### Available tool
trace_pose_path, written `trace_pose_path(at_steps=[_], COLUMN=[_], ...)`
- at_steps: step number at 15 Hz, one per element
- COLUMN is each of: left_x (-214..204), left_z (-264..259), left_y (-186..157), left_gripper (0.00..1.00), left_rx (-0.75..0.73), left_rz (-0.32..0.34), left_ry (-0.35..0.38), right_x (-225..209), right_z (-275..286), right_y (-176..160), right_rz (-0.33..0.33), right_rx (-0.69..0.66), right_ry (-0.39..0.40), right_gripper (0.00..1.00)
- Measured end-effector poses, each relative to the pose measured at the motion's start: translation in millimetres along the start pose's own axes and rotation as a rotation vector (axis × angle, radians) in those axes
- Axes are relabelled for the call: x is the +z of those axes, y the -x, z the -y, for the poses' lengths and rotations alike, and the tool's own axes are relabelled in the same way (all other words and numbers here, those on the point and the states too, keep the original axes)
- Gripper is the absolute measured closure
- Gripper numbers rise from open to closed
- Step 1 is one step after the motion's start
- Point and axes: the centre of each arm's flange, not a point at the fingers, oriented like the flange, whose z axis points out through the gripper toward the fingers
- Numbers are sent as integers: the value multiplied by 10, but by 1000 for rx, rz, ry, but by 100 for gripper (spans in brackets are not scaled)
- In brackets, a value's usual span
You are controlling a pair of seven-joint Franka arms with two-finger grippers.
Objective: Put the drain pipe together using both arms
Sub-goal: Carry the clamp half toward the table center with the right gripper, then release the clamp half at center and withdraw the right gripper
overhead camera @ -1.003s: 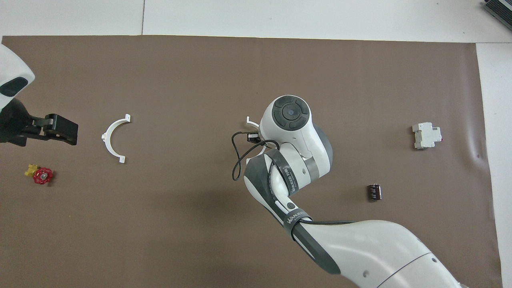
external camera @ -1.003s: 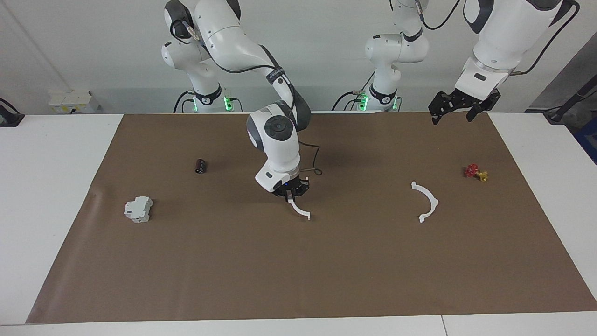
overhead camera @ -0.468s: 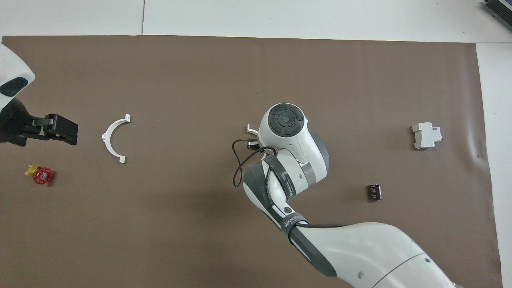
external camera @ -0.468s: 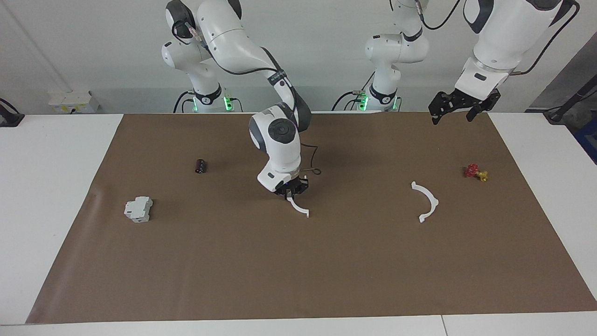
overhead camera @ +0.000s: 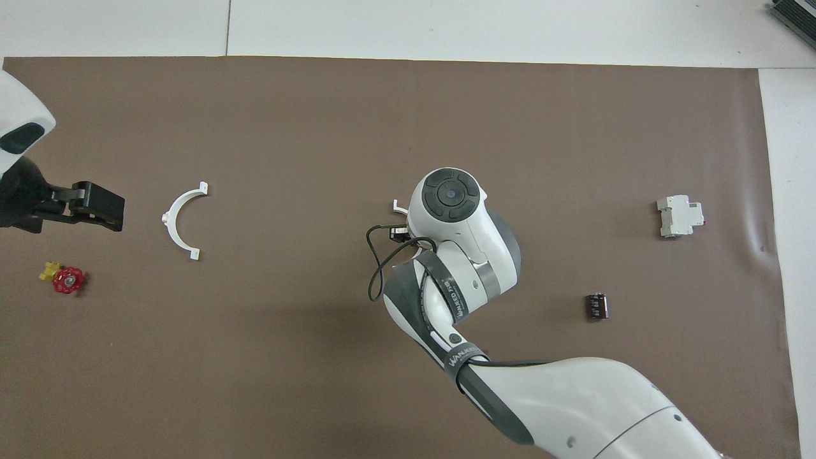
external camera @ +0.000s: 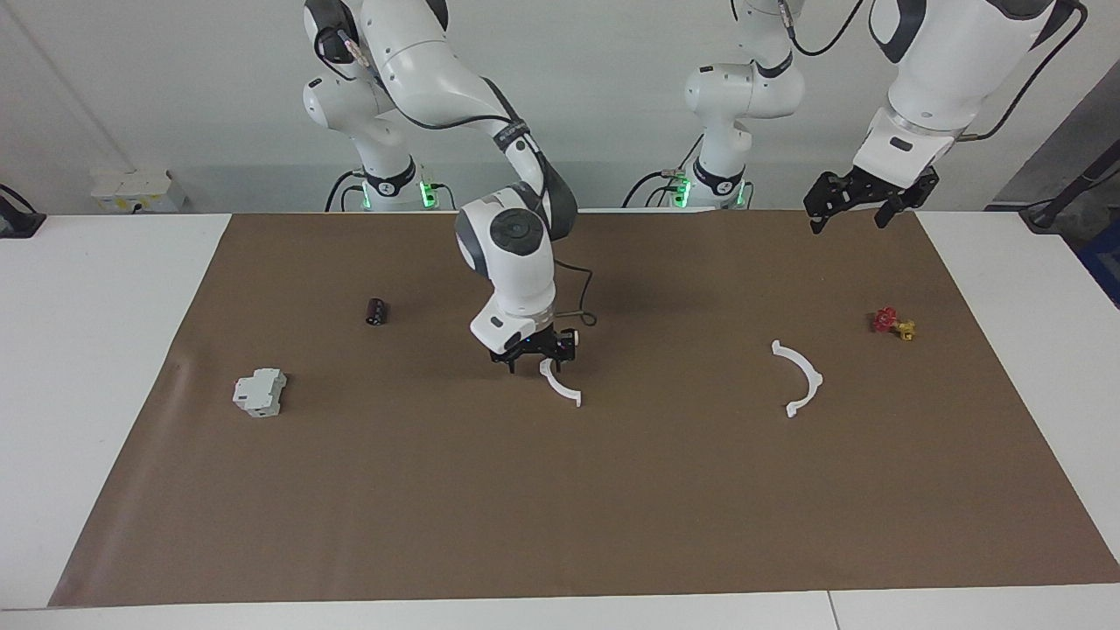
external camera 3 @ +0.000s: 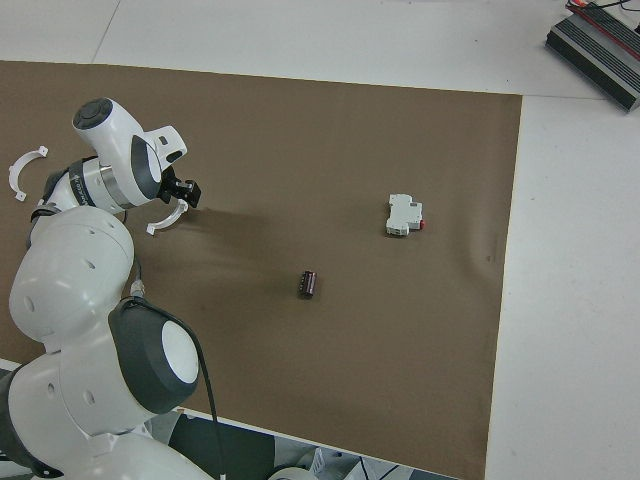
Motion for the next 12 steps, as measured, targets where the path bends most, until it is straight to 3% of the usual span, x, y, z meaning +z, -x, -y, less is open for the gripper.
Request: trace_pose_path(at_steps=[6,12], left_x=[0,0], left_z=[0,0], left_y=[0,0], left_gripper=[0,0], left_rx=[0,0], left_rz=[0,0], left_ry=[0,0], right_x=[-1137,-1528], right_z=[-1642,-2873], right_y=[-444,-344], right_rz=[-2,121], right_rx=[66,91], right_ry=[9,71], right_gripper=[0,0])
